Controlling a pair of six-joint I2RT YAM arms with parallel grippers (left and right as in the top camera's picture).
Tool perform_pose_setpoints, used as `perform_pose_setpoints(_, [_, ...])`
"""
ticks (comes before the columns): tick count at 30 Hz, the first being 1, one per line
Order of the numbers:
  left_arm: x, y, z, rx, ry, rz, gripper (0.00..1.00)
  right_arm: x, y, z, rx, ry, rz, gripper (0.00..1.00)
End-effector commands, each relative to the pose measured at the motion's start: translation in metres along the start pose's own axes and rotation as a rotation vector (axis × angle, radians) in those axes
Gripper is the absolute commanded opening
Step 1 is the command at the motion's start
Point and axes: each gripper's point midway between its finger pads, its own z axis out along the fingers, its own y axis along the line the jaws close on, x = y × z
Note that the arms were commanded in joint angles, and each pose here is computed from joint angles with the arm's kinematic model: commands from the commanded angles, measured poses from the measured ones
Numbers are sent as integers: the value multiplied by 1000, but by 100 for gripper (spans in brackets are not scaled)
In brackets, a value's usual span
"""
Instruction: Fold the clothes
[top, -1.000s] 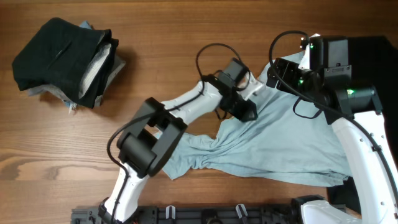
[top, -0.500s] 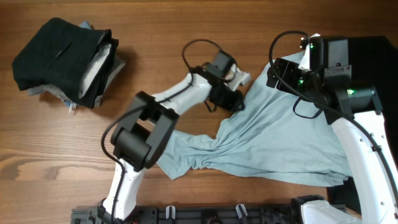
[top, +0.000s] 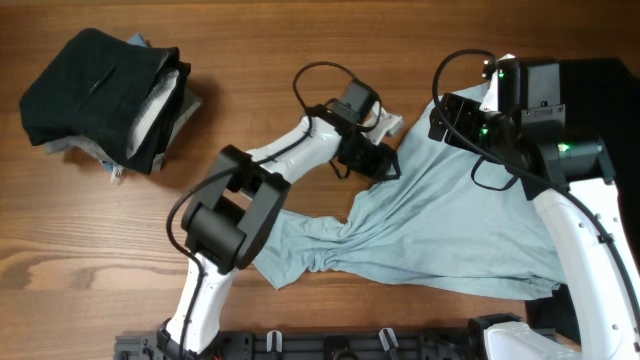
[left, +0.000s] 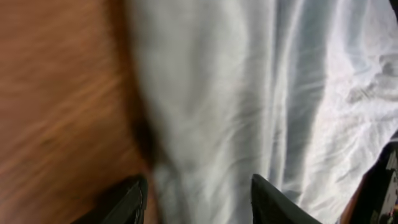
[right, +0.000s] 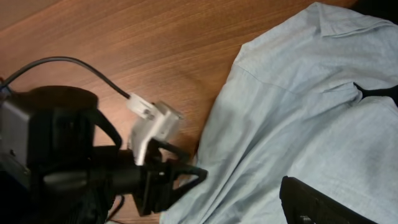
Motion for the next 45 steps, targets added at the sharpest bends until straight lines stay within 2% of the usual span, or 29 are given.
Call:
perform_pose_setpoints(1, [21,-8,28,8,74,12,49,-4,0,-1,0,-6,11,90])
perform_pose_setpoints(3, [24,-13,31,12,82,23,31,-3,0,-1,1,-6,11,90])
perform_pose_setpoints(4, [24,-14,31,12,84,25,14,-3,0,-1,1,-5,12,89])
perform_pose_setpoints(5, [24,-14,31,11,82,25,4,-3,-1,-1,1,-5,11,90])
perform_pose_setpoints(8, [12,5,18,-61,45,-23,4,-3,-1,-1,2,-4,12,90])
perform_pose_setpoints(11, [-13,39,-27,-233,-29,-85,4,-3,-1,-1,1,-4,11,90])
perform_pose_setpoints(14, [-36,76,-92,-455,-110,-134,4,-3,0,-1,1,-6,11,89])
perform_pose_setpoints(16, [-48,105,-151,-631,-183,-185,4,-4,0,-1,0,-7,11,90])
perform_pose_setpoints(19, [-57,135,-230,-798,-295,-264,4,-4,0,-1,-1,-10,11,90])
perform_pose_setpoints(21, [-58,152,-269,-852,-369,-326,4,-5,0,-1,-3,-14,11,90])
perform_pose_setpoints(24, [-49,180,-302,-887,-415,-399,4,-6,1,-1,-4,-16,10,90])
perform_pose_setpoints(25, [-45,189,-308,-895,-417,-425,4,-6,1,-1,-4,-16,11,90])
perform_pose_setpoints(26, [-40,197,-312,-902,-416,-446,15,-6,1,-1,-4,-16,10,90])
perform_pose_setpoints(27, [-36,204,-317,-906,-419,-470,34,-6,1,-1,-3,-17,10,91])
perform_pose_setpoints(28, [-32,209,-320,-909,-420,-490,72,-6,1,-1,-3,-17,10,91])
perform_pose_setpoints(31, [-23,211,-322,-891,-394,-514,84,-6,0,-1,-1,-15,3,93])
perform_pose_setpoints(33, [-16,207,-316,-864,-359,-524,87,-6,-3,-1,18,-17,4,94])
perform_pose_setpoints(36, [-2,193,-300,-793,-278,-539,87,-5,-6,1,35,-15,4,95])
perform_pose_setpoints(39, [11,175,-282,-695,-192,-558,79,-1,-11,5,61,9,6,96])
perform_pose_setpoints(41, [25,154,-266,-613,-107,-576,62,5,-22,15,122,50,7,94])
perform_pose_setpoints(43, [33,144,-259,-591,-57,-581,54,12,-27,28,145,98,7,82])
perform_pose_setpoints(44, [37,139,-255,-588,-33,-577,52,18,-29,37,157,136,8,73])
perform_pose_setpoints(45, [38,135,-252,-587,-16,-569,52,23,-32,46,173,171,10,68])
